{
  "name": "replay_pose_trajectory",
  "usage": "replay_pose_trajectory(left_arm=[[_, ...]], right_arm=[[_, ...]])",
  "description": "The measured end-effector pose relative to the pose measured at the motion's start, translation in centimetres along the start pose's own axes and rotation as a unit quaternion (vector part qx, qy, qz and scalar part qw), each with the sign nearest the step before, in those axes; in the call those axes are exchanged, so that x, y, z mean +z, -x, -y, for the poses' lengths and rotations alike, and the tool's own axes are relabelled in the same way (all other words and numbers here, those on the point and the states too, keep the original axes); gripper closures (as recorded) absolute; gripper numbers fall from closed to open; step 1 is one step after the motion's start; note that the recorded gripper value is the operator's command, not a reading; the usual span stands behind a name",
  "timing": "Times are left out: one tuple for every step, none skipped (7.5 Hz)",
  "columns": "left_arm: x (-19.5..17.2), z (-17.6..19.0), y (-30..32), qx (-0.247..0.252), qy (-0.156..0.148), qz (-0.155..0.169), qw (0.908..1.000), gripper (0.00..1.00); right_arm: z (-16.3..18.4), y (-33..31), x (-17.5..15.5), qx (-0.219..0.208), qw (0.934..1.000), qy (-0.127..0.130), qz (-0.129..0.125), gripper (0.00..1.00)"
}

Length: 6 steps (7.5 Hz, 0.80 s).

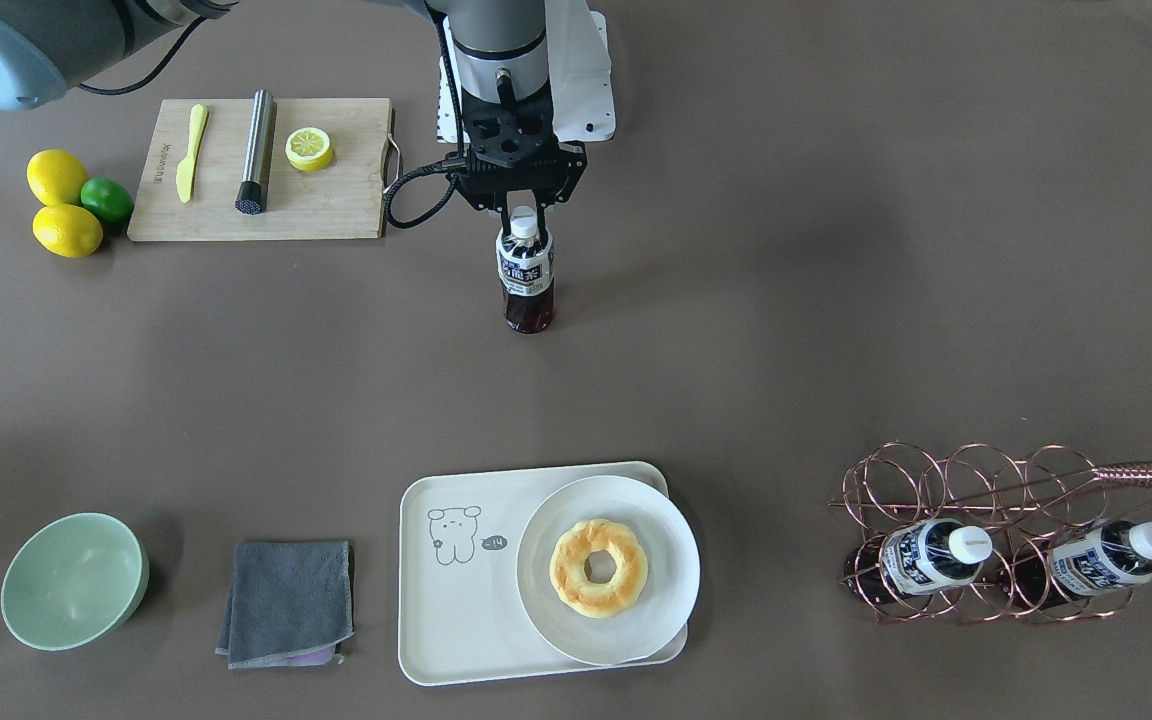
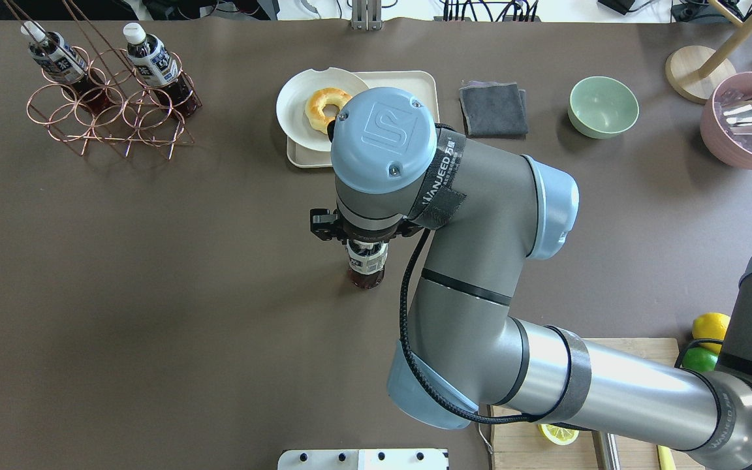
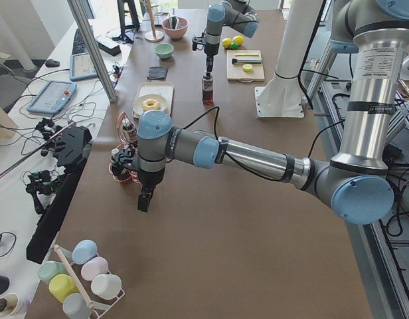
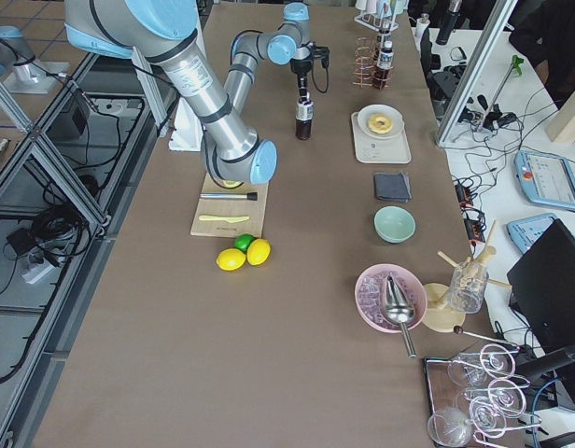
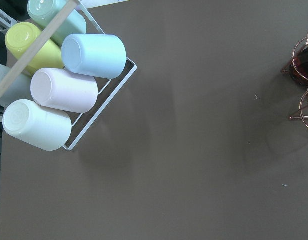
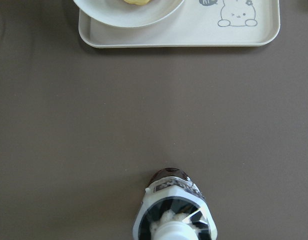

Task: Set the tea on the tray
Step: 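Lower the right gripper onto the tea bottle and grasp it, then lift the bottle with the right gripper and lower it onto the tray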

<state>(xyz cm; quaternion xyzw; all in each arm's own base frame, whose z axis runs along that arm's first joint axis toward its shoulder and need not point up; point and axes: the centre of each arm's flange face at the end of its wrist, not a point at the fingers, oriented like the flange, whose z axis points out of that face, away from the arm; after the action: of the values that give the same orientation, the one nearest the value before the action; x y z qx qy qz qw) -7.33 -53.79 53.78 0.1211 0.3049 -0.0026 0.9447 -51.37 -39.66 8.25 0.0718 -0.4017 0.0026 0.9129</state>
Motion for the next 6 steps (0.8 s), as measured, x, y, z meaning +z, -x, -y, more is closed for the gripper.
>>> replay_pose_trajectory(left_arm=[[0.0, 0.0, 0.0, 0.000, 0.000, 0.000, 1.0000, 0.02], [0.0, 0.0, 0.0, 0.000, 0.000, 0.000, 1.0000, 0.02], [0.0, 0.0, 0.0, 0.000, 0.000, 0.000, 1.0000, 0.02], [0.0, 0.0, 0.0, 0.000, 0.000, 0.000, 1.0000, 0.02], [0.0, 0.1, 0.0, 0.000, 0.000, 0.000, 1.0000, 0.02], [-0.2, 0.3, -0.1, 0.001, -0.002, 0.000, 1.0000, 0.02]], right_arm=[[0.2, -0.1, -0.1, 0.001, 1.0000, -0.003, -0.001, 1.00], [0.6, -0.3, -0.3, 0.003, 1.0000, -0.009, -0.002, 1.00], [1.2, -0.6, -0.8, 0.006, 0.9999, -0.016, -0.001, 1.00], [2.1, -1.1, -1.9, 0.009, 0.9997, -0.024, 0.004, 1.00], [3.5, -1.9, -3.1, 0.015, 0.9994, -0.032, 0.007, 1.00], [5.6, -3.2, -4.4, 0.022, 0.9990, -0.037, 0.009, 1.00]])
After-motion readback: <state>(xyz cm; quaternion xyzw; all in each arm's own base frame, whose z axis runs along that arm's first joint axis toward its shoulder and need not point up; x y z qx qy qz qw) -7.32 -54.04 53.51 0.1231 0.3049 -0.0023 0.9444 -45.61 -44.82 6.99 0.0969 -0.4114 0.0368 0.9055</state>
